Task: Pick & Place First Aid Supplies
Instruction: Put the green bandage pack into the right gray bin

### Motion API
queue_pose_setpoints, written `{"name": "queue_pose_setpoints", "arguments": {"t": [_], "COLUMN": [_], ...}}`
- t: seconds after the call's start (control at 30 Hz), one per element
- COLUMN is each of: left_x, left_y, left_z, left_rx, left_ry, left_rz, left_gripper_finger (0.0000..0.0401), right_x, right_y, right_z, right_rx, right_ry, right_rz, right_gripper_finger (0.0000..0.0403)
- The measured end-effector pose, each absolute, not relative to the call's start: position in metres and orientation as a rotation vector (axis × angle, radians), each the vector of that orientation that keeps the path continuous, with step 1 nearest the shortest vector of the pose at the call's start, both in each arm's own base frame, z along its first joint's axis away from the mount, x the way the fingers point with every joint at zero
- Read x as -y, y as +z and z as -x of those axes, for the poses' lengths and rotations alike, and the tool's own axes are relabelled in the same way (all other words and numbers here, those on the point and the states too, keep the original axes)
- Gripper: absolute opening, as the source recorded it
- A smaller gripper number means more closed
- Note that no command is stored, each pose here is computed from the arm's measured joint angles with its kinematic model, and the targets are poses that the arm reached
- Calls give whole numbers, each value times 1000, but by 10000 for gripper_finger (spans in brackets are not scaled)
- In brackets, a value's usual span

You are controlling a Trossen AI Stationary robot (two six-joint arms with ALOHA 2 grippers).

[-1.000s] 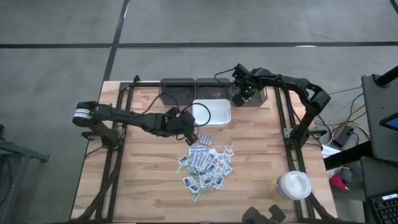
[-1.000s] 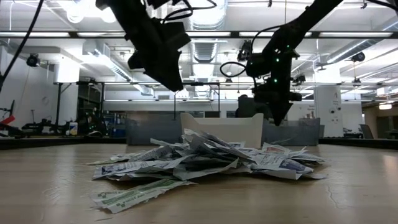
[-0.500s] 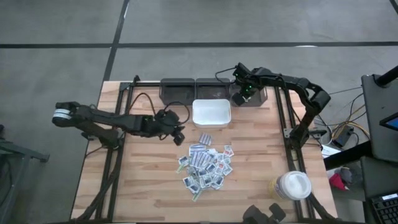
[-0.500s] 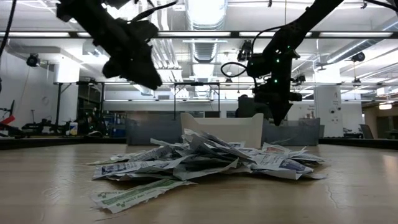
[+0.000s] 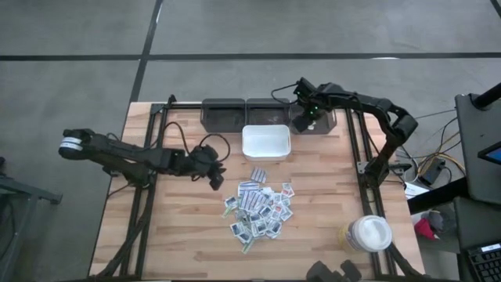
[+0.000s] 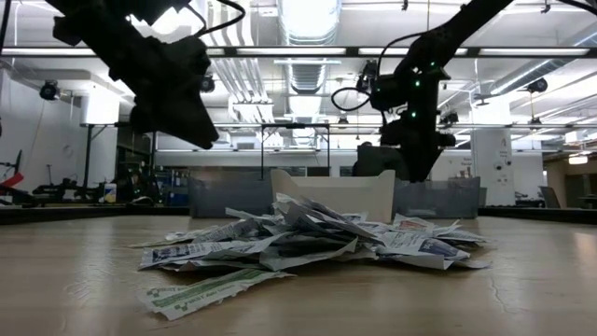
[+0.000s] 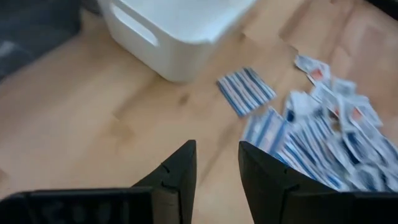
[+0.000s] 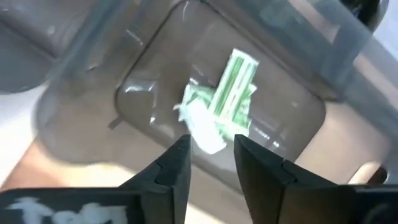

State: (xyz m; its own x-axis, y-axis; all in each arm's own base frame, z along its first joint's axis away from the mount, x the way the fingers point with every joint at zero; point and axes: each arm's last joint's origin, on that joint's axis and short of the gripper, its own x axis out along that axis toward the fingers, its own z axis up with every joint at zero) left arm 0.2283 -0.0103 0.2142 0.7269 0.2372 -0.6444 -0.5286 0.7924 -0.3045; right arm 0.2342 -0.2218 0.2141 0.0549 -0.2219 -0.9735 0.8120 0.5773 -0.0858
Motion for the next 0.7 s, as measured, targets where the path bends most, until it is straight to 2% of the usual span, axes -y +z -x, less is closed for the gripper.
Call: {"name": "queue_pose_setpoints", "arguments": {"t": [0.13, 0.3, 0.7], "left_x": [17, 30, 77], "left_y": [210, 208, 181], "left_z": [-231, -236, -248], "left_rx": [-664, -692, -883], "left_ry": [383, 329, 257], "left_rz": [525, 554, 744], "left_gripper_finger": [117, 117, 116], "right_x": [210, 187, 125], "right_y": [227, 252, 311], "right_z": [-235, -236, -209], "right_rx": [-1254, -1157, -749], "right_ry": [-776, -718, -617], "right_rz": [-595, -512, -345], "right_gripper_finger": [131, 131, 108]}}
